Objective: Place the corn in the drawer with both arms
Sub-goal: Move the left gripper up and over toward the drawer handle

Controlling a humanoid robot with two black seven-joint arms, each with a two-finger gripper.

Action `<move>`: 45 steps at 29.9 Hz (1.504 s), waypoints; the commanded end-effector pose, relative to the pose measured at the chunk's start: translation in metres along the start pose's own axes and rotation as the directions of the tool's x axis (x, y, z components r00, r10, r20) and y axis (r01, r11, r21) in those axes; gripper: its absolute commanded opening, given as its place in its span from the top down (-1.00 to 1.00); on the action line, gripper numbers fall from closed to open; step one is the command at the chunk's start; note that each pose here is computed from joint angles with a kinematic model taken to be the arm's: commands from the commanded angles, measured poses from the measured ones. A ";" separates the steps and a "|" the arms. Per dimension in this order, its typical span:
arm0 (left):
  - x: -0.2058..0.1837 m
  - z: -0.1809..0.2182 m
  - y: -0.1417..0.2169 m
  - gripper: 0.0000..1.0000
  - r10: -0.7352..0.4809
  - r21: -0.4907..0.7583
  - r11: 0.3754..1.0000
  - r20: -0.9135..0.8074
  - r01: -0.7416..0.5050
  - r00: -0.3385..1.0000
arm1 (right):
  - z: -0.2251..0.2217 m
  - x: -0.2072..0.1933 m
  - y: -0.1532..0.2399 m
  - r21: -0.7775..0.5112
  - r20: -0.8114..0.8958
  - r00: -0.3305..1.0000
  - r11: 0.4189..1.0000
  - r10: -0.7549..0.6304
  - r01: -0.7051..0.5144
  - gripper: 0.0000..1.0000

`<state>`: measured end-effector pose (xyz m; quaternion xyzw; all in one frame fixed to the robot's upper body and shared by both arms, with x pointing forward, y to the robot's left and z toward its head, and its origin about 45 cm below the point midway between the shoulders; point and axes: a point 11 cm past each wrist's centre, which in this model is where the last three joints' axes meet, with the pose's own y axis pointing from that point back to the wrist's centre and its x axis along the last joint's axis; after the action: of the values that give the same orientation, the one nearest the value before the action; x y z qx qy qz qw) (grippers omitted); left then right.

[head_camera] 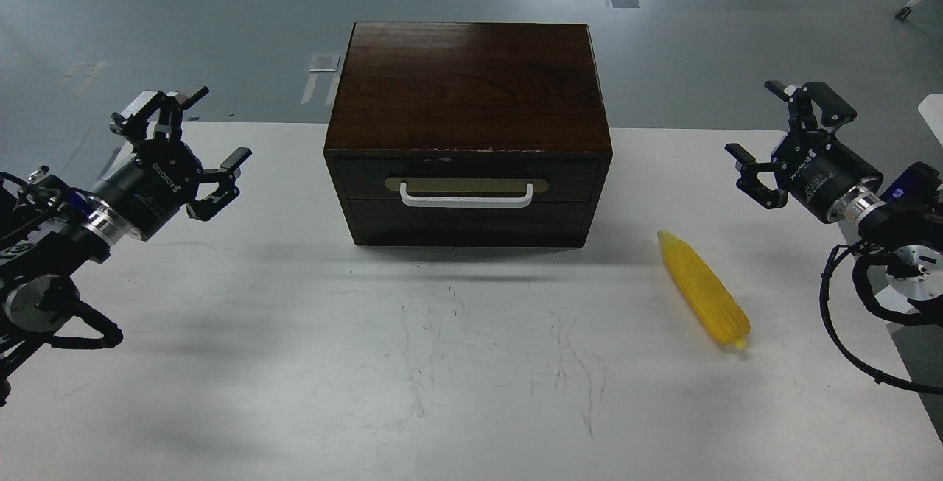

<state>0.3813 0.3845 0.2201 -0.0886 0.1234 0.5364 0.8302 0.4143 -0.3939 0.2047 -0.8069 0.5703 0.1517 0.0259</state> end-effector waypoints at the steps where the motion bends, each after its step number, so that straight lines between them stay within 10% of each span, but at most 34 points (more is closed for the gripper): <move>1: 0.002 0.008 -0.001 -0.97 0.005 -0.022 1.000 0.004 -0.004 1.000 | -0.001 0.000 0.000 0.000 -0.003 1.000 1.000 -0.001 0.001 -1.00; 18: -0.014 0.143 -0.043 -0.97 -0.067 -0.174 0.977 0.298 0.123 0.952 | -0.012 0.005 0.001 0.015 -0.023 1.000 1.000 0.008 -0.008 -1.00; 23: -0.099 0.176 -0.076 -0.97 -0.295 0.017 0.916 0.704 0.401 0.646 | -0.014 0.005 0.000 0.016 -0.028 1.000 1.000 0.005 -0.005 -1.00; 32: -0.243 0.147 -0.088 -0.96 -0.458 0.313 0.680 0.887 0.663 0.052 | -0.014 0.006 0.002 0.014 -0.030 1.000 1.000 0.008 -0.007 -1.00; 45: -0.318 0.033 -0.105 -0.96 -0.391 0.773 0.447 0.622 0.451 -0.679 | -0.013 0.006 0.002 0.013 -0.029 1.000 1.000 0.007 -0.007 -1.00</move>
<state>0.3589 0.0775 0.3695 0.2461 -0.6270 -0.0983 0.7326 0.4171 -0.4026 0.2158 -0.8069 0.5742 0.1365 0.0221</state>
